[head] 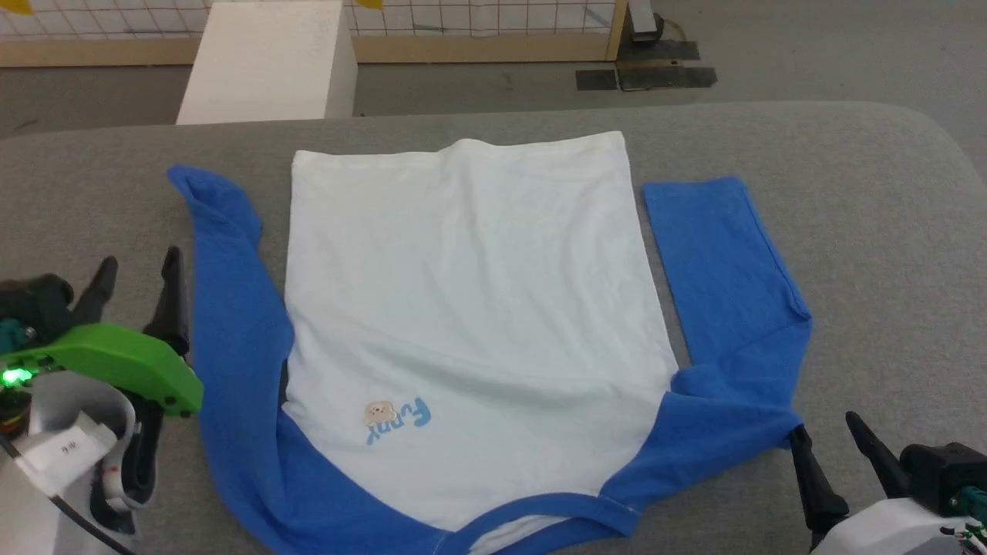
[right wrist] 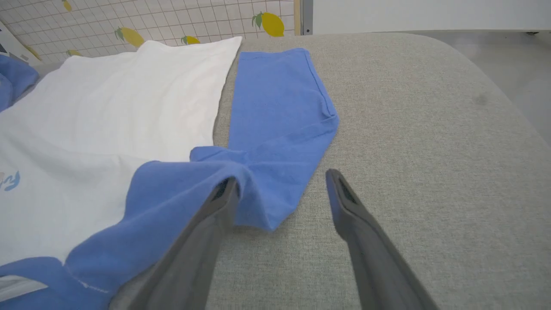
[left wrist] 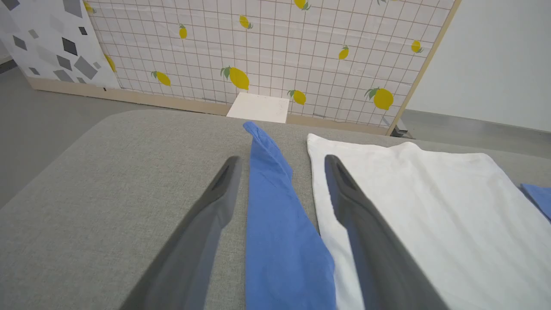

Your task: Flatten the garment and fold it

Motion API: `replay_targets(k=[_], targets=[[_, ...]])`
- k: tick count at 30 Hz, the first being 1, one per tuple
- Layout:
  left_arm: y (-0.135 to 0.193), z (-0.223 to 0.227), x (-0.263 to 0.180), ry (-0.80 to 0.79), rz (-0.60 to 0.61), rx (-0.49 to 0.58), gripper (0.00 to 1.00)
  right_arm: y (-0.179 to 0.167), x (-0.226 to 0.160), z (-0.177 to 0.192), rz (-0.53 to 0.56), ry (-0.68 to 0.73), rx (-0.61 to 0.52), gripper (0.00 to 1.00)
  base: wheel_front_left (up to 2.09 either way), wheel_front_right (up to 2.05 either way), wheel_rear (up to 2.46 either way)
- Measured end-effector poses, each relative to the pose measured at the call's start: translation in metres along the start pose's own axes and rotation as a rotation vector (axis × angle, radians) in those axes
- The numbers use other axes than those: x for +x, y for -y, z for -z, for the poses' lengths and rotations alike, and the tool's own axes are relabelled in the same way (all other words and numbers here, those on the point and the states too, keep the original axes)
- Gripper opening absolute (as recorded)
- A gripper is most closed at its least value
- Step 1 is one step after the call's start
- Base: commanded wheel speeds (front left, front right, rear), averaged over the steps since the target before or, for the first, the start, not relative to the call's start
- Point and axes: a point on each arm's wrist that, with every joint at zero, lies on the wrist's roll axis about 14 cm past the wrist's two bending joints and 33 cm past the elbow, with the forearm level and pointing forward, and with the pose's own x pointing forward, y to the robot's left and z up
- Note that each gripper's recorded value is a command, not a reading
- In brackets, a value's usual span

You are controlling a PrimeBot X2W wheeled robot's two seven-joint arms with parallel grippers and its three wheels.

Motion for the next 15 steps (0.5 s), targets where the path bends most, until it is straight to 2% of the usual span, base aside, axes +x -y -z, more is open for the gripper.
replay_targets(k=[5,15], targets=[[0.006,-0.009,0.026,-0.003,0.019,0.026,1.0,0.008,-0.008,0.0,0.035,0.005,0.012,1.0,0.0,0.0,0.0],[0.028,0.012,0.067,-0.106,0.07,0.061,1.0,0.028,-0.028,-0.015,0.107,0.058,-0.029,1.0,0.0,0.0,0.0]])
